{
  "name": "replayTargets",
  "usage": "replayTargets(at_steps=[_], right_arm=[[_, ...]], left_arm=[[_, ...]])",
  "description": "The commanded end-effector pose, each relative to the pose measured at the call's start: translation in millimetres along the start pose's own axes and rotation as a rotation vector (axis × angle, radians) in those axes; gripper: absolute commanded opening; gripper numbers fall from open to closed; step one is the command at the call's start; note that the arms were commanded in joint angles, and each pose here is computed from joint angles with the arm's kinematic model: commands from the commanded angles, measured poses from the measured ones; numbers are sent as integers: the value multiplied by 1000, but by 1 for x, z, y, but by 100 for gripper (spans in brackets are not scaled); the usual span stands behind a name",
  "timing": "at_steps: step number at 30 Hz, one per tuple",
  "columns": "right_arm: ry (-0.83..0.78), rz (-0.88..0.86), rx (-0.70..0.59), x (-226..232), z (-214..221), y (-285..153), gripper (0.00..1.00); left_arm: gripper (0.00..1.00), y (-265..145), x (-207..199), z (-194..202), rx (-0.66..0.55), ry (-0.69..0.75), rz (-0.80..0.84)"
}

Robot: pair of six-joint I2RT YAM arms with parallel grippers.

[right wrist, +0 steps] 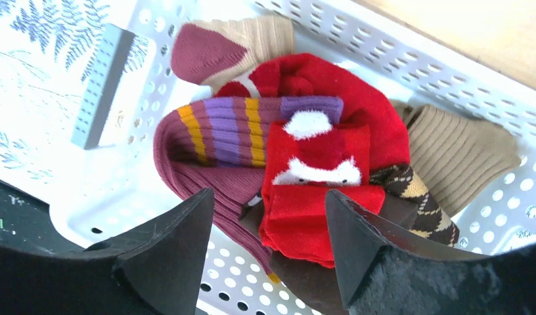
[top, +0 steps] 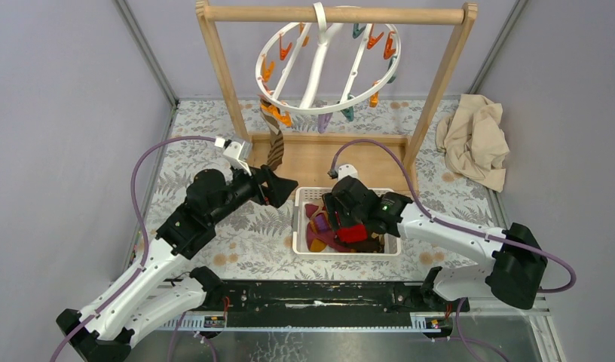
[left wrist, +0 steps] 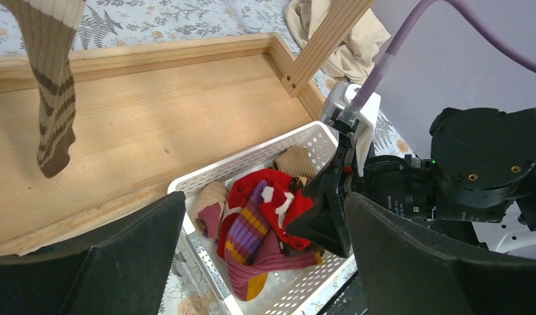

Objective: Remove the socks clipped to the hanger
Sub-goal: Place the sock in the bin.

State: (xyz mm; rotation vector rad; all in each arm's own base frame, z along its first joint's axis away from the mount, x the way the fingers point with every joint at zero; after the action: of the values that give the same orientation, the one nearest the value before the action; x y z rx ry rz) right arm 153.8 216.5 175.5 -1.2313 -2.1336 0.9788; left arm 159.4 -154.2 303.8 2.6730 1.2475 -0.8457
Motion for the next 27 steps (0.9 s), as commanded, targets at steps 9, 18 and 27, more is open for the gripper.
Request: replayTargets(at_steps=[9, 18, 27], right_arm=[[16, -40, 100, 6, 26, 52, 70], [31, -43, 167, 1, 51, 56, 70], [2, -90, -39, 5, -15, -6, 71]], left_arm=[[99, -4, 0, 3, 0, -6, -1], [99, -4, 1, 4, 1, -6, -7], [99, -1, 1, 5, 3, -12, -2]])
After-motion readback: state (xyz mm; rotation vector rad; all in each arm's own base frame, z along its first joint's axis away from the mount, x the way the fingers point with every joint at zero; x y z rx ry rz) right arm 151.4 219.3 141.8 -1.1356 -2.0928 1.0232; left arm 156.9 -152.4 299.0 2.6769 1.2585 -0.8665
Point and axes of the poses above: each gripper's point midway between its finger pads, its own y axis out along the fingers, its own x axis along the line the jaws close on, z = x × y, the point moved 9 cm from there along -y, back along the fingers, and after that the axes turned 5 degrees about -y, right-handed, at the moved point
